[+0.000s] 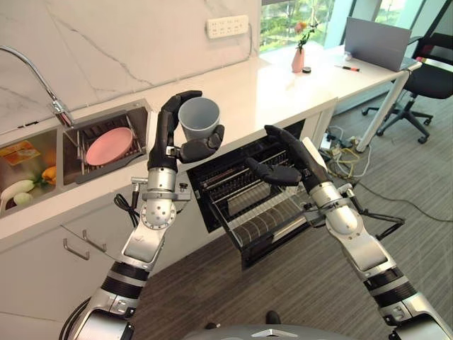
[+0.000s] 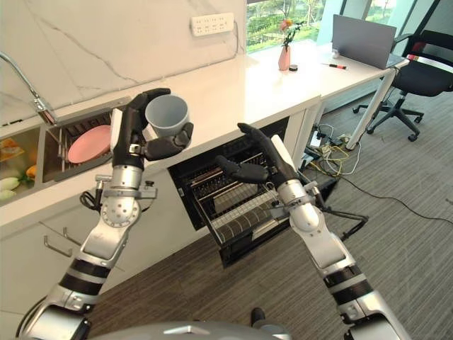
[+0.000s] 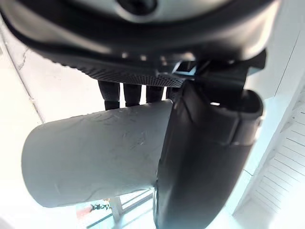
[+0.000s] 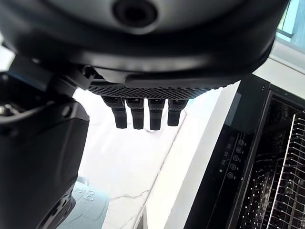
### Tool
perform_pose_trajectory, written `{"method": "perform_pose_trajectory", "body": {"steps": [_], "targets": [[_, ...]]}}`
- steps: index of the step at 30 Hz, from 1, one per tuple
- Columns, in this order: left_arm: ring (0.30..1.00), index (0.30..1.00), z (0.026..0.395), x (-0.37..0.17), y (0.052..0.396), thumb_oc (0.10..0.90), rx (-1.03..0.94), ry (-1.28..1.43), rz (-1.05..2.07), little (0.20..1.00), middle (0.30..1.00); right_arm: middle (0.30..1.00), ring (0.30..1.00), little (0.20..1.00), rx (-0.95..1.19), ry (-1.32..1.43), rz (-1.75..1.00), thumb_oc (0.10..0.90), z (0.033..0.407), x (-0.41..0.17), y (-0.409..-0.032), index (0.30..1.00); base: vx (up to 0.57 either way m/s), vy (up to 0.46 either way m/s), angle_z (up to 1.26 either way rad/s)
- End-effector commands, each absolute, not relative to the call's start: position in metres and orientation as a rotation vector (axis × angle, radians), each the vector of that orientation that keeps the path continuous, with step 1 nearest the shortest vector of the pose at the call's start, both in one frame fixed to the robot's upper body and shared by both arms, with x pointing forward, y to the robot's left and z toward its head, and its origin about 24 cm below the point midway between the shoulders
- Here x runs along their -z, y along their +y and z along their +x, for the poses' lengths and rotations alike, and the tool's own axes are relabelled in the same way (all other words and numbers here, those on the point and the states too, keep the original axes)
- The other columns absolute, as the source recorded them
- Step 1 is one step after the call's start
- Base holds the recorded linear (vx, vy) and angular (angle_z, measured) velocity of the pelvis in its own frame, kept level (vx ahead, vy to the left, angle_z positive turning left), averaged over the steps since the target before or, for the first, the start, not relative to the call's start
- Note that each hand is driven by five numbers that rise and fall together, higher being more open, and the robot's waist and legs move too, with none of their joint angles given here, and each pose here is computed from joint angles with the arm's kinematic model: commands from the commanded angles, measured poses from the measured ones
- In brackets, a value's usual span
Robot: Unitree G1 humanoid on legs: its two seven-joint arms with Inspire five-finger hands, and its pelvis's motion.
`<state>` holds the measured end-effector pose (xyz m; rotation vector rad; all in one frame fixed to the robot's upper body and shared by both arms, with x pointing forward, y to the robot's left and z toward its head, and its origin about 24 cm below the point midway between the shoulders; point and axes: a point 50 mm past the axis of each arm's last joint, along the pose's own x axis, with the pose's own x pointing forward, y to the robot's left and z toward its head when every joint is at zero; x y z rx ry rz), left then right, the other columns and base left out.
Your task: Place the dishes in the dishwasher.
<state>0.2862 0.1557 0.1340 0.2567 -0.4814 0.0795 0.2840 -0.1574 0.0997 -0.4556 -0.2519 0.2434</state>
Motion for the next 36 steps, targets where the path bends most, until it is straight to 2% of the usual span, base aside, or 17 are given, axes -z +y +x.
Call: {"method": "perform_pose_trajectory", "body": {"steps": [1,6,19,20,21,36], "targets": [[0.300,0.300,0.279,-0.201,0.128,0.400,0.058,-0.833,0.184,0.300,0.300,0.900,0.900,0.900,-0.278,-0.512,-0.358,0.800,0.297,-0.153,-0.125,0.900,0.00,0.000,0.00],[0.300,0.300,0.268,-0.197,0.100,0.400,0.218,-0.815,0.082,0.300,0.300,0.900,0.900,0.900,-0.294,-0.516,-0.342,0.800,0.303,-0.155,-0.112,0.900,0.00,0.000,0.00],[0.300,0.300,0.262,-0.180,0.072,0.400,0.385,-0.723,0.048,0.300,0.300,0.900,0.900,0.900,-0.287,-0.557,-0.291,0.800,0.308,-0.168,-0.099,0.900,0.00,0.000,0.00],[0.300,0.300,0.262,-0.178,0.071,0.400,0.395,-0.715,0.050,0.300,0.300,0.535,0.535,0.535,-0.283,-0.559,-0.290,0.557,0.308,-0.169,-0.099,0.535,0.00,0.000,0.00],[0.300,0.300,0.262,-0.177,0.070,0.400,0.401,-0.710,0.052,0.300,0.300,0.300,0.300,0.300,-0.278,-0.563,-0.287,0.400,0.308,-0.170,-0.098,0.300,0.00,0.000,0.00],[0.307,0.307,0.263,-0.163,0.077,0.405,0.379,-0.634,0.027,0.307,0.307,0.300,0.300,0.300,-0.131,-0.613,-0.287,0.400,0.307,-0.176,-0.112,0.300,0.00,0.000,0.00]]}}
